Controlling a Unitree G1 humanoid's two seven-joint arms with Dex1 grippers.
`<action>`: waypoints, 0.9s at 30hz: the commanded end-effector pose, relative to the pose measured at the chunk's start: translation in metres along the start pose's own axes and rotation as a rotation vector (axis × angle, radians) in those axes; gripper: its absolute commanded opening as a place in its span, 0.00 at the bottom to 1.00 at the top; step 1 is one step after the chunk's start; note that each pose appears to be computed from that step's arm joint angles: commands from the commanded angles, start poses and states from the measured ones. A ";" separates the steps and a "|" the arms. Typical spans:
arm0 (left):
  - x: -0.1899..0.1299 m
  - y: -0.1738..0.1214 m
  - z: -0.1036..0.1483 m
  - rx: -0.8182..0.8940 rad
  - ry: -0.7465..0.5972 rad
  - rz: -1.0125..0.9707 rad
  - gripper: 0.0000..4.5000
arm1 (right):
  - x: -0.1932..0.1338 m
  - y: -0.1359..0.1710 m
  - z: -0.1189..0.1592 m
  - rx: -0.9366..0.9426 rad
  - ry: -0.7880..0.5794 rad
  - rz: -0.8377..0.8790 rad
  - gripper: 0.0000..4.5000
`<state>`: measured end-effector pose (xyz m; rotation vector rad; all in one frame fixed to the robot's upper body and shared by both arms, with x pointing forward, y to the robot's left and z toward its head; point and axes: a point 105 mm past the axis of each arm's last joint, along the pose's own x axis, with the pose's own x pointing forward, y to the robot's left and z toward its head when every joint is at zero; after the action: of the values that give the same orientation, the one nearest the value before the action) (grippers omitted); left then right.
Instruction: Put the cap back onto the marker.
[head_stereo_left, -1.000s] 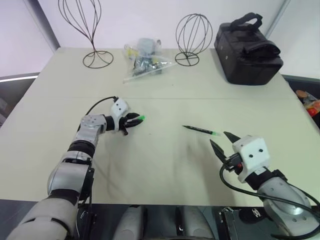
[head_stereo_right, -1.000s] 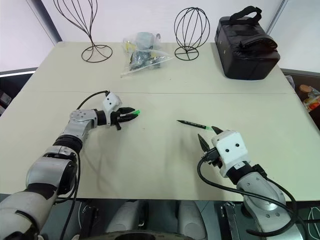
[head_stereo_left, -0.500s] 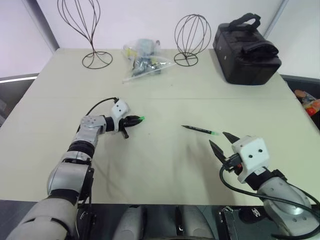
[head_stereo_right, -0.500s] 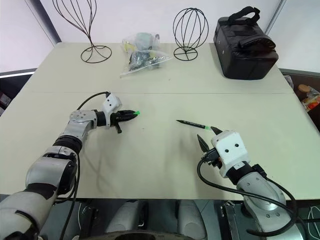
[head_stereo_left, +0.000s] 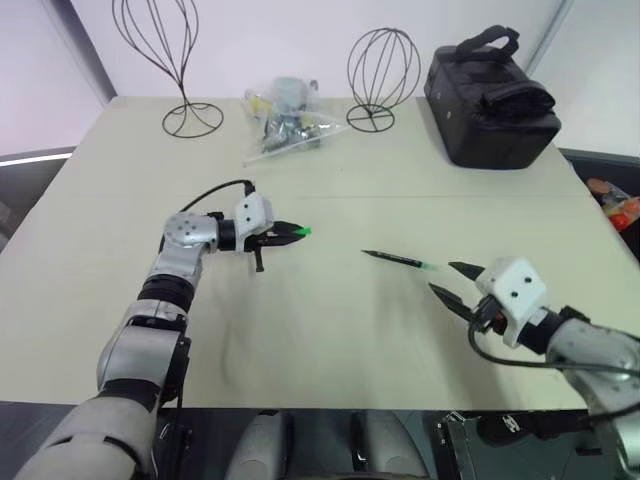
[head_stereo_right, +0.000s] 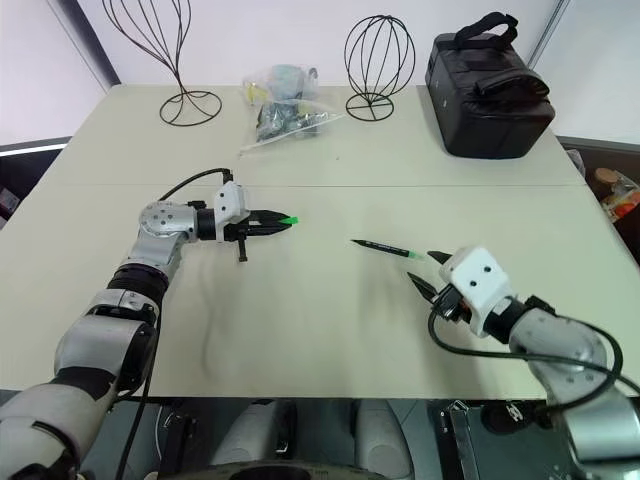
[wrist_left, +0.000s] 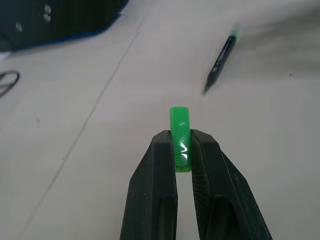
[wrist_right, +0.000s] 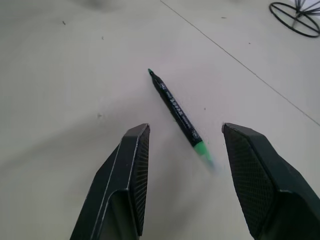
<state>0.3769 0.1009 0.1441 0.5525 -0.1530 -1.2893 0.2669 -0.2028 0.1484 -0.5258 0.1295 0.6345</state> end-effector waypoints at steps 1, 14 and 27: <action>0.000 -0.002 0.016 0.035 -0.059 -0.012 0.01 | 0.010 -0.010 0.002 -0.019 -0.030 0.076 0.52; -0.024 -0.015 0.023 0.031 -0.034 0.044 0.01 | 0.060 -0.008 -0.007 -0.047 -0.062 0.298 0.52; -0.036 -0.022 0.024 0.012 -0.016 0.127 0.01 | 0.072 -0.019 -0.023 -0.065 -0.030 0.340 0.52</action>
<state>0.3383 0.1193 0.1457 0.5289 -0.1543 -1.2023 0.3350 -0.1919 0.1082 -0.5409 0.2123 0.9709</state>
